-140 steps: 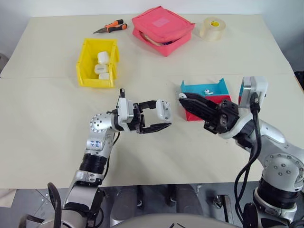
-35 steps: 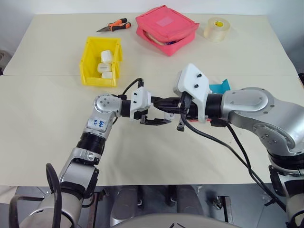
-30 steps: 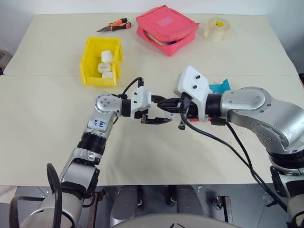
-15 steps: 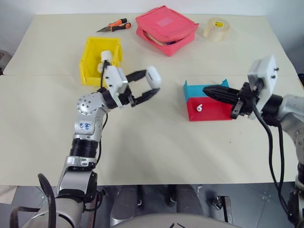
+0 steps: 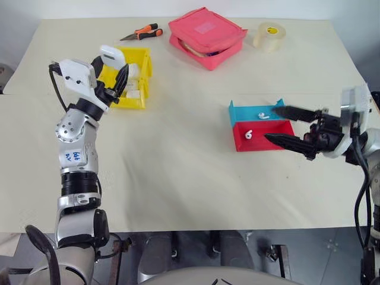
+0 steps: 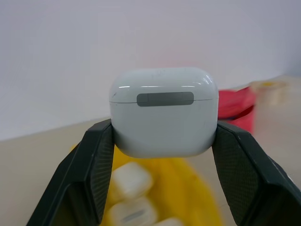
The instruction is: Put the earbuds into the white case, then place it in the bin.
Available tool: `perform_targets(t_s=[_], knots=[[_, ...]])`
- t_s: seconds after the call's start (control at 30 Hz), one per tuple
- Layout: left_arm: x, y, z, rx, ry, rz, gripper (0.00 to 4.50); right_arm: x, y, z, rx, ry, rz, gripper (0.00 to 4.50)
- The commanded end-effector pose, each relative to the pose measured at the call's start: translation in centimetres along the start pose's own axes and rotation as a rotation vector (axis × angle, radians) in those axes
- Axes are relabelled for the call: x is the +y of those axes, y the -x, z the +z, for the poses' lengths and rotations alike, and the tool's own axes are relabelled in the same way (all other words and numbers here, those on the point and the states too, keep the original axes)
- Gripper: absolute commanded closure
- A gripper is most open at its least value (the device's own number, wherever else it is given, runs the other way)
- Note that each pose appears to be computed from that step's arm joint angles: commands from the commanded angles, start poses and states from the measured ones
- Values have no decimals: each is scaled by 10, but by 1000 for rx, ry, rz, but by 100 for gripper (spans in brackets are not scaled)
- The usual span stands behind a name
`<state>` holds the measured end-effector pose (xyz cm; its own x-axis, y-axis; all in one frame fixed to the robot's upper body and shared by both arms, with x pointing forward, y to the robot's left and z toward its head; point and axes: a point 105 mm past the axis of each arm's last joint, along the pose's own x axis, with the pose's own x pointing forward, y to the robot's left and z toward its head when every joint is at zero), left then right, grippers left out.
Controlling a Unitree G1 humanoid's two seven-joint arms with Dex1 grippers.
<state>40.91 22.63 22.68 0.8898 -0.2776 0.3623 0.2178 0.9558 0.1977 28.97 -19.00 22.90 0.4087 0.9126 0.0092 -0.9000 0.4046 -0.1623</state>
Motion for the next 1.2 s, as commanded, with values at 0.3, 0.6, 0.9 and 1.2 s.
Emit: perform_targets(t_s=[0.3, 0.6, 0.9, 1.2], knots=[[-7, -23, -18, 81, 39, -130, 11, -20, -10, 9, 10, 58, 20, 0], [-11, -3, 23, -29, -59, -242, 5, -28, -7, 18, 24, 97, 33, 0], [-12, 86, 36, -11, -20, -492, 5, -28, 17, -17, 137, 49, 101, 0], [21, 124, 40, 51, -21, -459, 5, -34, 41, -44, 227, -1, 63, 0]])
